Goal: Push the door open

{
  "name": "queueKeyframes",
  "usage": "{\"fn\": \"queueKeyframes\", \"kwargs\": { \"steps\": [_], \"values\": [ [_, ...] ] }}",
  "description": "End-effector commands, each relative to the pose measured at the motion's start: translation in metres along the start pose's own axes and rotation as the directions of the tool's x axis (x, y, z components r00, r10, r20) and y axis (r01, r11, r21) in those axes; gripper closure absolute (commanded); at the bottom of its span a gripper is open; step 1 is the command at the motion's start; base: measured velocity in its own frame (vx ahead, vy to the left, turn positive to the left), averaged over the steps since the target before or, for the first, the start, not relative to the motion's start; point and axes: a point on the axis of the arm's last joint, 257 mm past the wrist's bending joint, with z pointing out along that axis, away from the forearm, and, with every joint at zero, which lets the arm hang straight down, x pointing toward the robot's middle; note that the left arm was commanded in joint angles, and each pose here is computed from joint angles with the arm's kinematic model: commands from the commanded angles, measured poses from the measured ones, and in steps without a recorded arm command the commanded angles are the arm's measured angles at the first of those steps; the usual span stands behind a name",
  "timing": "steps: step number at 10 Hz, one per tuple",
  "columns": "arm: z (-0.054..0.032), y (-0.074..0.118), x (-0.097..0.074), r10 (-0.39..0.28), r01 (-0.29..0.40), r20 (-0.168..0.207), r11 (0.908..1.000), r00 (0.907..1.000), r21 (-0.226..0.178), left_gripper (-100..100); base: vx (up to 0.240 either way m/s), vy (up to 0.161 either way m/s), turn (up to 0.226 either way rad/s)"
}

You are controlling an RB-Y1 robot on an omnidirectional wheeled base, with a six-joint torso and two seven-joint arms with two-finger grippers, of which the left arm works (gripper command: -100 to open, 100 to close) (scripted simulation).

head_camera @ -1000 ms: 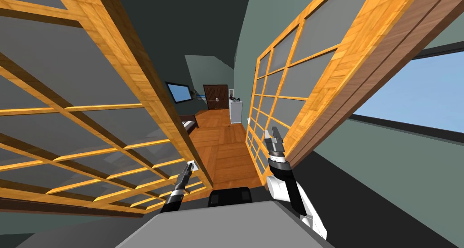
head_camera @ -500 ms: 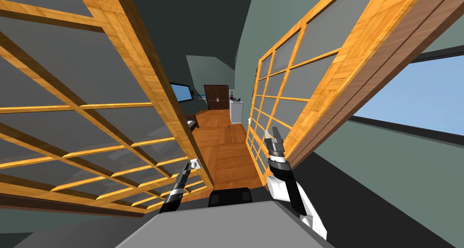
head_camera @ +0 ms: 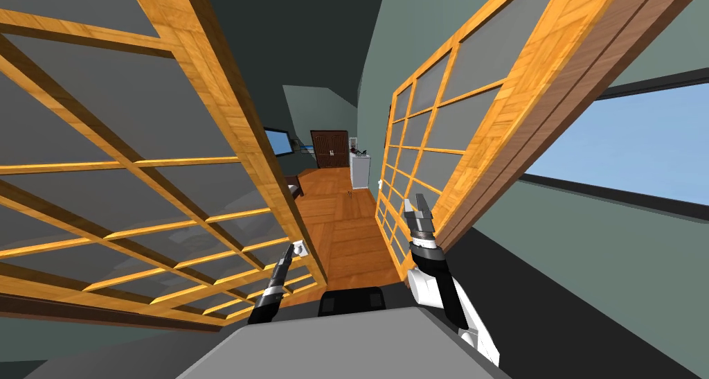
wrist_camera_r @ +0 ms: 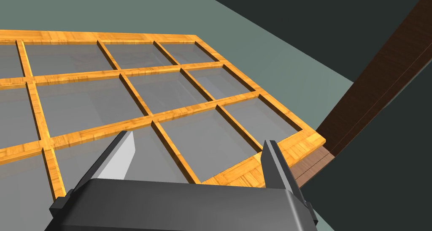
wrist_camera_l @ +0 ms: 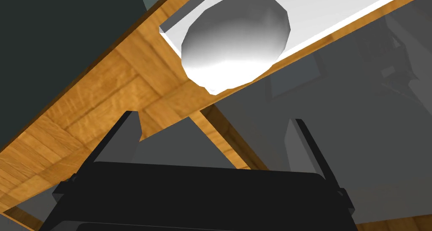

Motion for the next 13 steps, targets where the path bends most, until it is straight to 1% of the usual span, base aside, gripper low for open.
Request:
{"fn": "queueKeyframes", "kwargs": {
  "steps": [1,2,3,4,6,7,9,10,12,13],
  "values": [
    [0.0007,-0.001,0.001,-0.04,0.04,0.004,0.9992,0.9992,0.001,-100,-0.021,0.022,-0.011],
    [0.0018,-0.003,0.002,-0.093,0.093,0.01,0.9957,0.9956,0.004,-100,-0.029,0.02,-0.019],
    [0.0028,-0.005,0.003,-0.139,0.139,0.015,0.9903,0.9902,0.006,-100,-0.041,0.029,-0.035],
    [0.0028,-0.005,0.003,-0.145,0.145,0.015,0.9894,0.9893,0.006,-100,-0.028,0.021,-0.013],
    [0.0047,-0.01,0.007,-0.251,0.251,0.027,0.9679,0.9675,0.012,-100,-0.036,0.021,-0.03],
    [0.0047,-0.01,0.007,-0.263,0.263,0.027,0.9647,0.9644,0.012,-100,-0.033,0.021,-0.018],
    [0.0064,-0.014,0.011,-0.368,0.367,0.038,0.9299,0.9292,0.018,-100,-0.036,0.025,-0.033],
    [0.0064,-0.014,0.011,-0.382,0.381,0.038,0.9243,0.9235,0.019,-100,-0.036,0.022,-0.017],
    [0.0078,-0.018,0.016,-0.482,0.482,0.049,0.8759,0.8746,0.025,-100,-0.037,0.03,-0.035],
    [0.0078,-0.018,0.016,-0.498,0.497,0.048,0.8671,0.8658,0.026,-100,-0.035,0.026,-0.018]
  ]
}}
